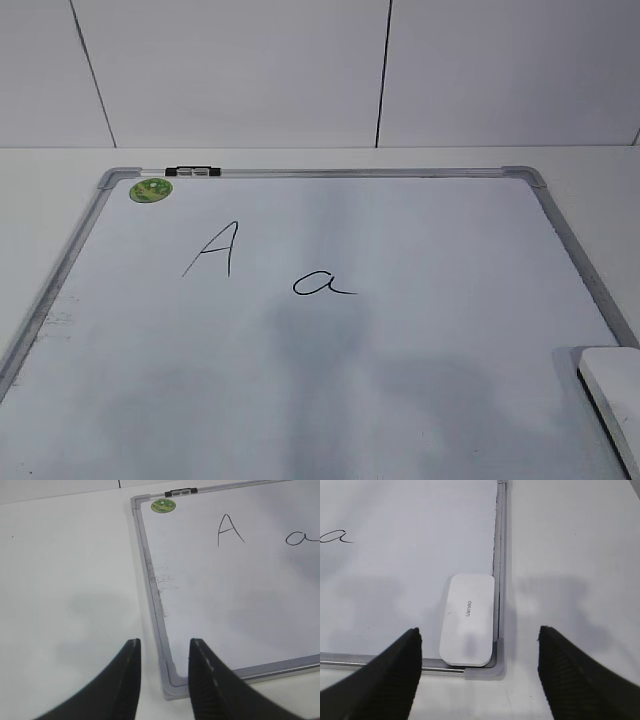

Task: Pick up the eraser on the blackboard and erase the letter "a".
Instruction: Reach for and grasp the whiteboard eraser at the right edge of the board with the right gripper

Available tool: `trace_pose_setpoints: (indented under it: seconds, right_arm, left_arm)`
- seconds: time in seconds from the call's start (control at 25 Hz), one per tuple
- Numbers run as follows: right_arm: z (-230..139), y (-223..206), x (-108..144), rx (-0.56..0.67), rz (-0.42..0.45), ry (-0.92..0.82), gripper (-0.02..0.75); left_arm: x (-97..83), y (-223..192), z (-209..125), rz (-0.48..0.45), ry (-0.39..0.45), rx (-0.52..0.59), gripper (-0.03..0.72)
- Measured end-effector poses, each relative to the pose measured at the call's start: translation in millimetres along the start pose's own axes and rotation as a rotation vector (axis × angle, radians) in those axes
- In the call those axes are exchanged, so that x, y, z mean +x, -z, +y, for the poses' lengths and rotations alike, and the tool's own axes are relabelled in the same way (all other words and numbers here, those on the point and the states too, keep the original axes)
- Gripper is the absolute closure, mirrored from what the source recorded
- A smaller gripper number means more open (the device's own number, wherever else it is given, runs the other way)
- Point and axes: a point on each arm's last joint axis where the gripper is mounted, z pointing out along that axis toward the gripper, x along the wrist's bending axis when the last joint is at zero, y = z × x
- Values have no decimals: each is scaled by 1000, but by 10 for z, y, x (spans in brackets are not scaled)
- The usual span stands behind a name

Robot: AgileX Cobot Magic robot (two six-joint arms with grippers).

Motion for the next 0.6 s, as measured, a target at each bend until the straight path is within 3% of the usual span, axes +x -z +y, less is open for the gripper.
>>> trace_pose_setpoints:
  seconds: [0.6]
  right_arm:
    - [0, 0, 0, 0, 0, 0, 161]
  left_arm:
    - [0, 0, 0, 0, 0, 0, 443]
